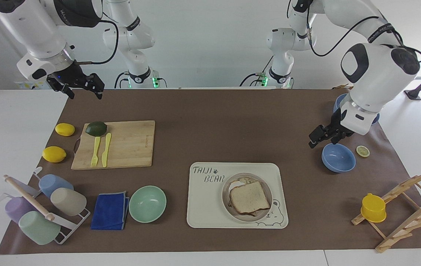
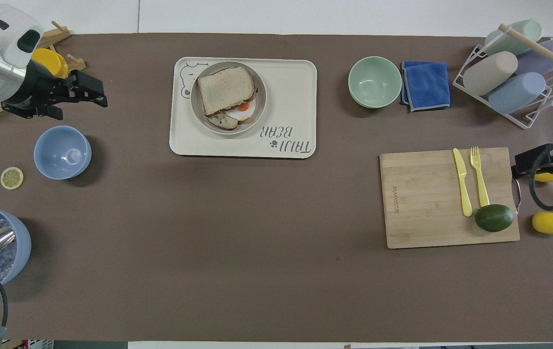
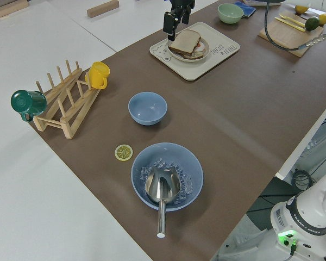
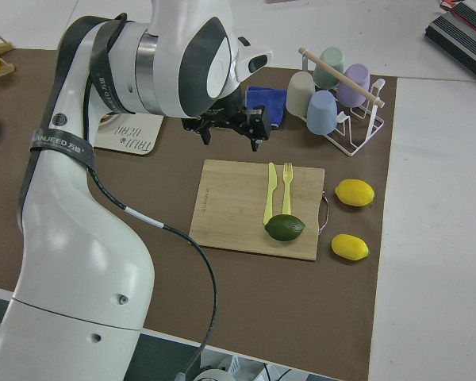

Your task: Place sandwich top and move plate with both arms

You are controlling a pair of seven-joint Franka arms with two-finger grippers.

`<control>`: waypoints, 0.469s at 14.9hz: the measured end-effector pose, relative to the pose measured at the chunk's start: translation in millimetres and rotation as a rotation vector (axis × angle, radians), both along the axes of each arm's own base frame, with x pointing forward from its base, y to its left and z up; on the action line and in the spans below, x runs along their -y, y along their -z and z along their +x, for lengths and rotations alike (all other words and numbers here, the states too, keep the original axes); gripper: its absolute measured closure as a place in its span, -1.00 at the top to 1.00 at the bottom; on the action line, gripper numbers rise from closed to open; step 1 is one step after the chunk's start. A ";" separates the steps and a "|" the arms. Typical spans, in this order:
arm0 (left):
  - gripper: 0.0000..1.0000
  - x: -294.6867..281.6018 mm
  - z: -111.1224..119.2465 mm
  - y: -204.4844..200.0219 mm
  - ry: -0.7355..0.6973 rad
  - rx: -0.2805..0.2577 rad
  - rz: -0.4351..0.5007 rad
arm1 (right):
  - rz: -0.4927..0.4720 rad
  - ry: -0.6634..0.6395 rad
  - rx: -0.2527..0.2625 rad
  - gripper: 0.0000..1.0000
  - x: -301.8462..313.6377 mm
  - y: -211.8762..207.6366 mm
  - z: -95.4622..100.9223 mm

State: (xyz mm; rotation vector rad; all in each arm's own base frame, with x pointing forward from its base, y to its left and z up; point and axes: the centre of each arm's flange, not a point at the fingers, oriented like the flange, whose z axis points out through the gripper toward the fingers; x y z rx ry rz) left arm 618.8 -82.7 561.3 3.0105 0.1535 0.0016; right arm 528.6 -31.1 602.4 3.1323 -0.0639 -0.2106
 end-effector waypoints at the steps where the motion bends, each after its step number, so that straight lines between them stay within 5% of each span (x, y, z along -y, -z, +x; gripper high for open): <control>1: 1.00 -6.3 -11.2 -12.6 0.025 -0.002 0.010 | 0.000 0.000 0.000 1.00 -0.2 0.0 0.0; 7: 1.00 -24.7 -82.6 -22.3 0.082 -0.033 0.059 | 0.000 -0.001 0.000 1.00 -0.4 0.0 0.0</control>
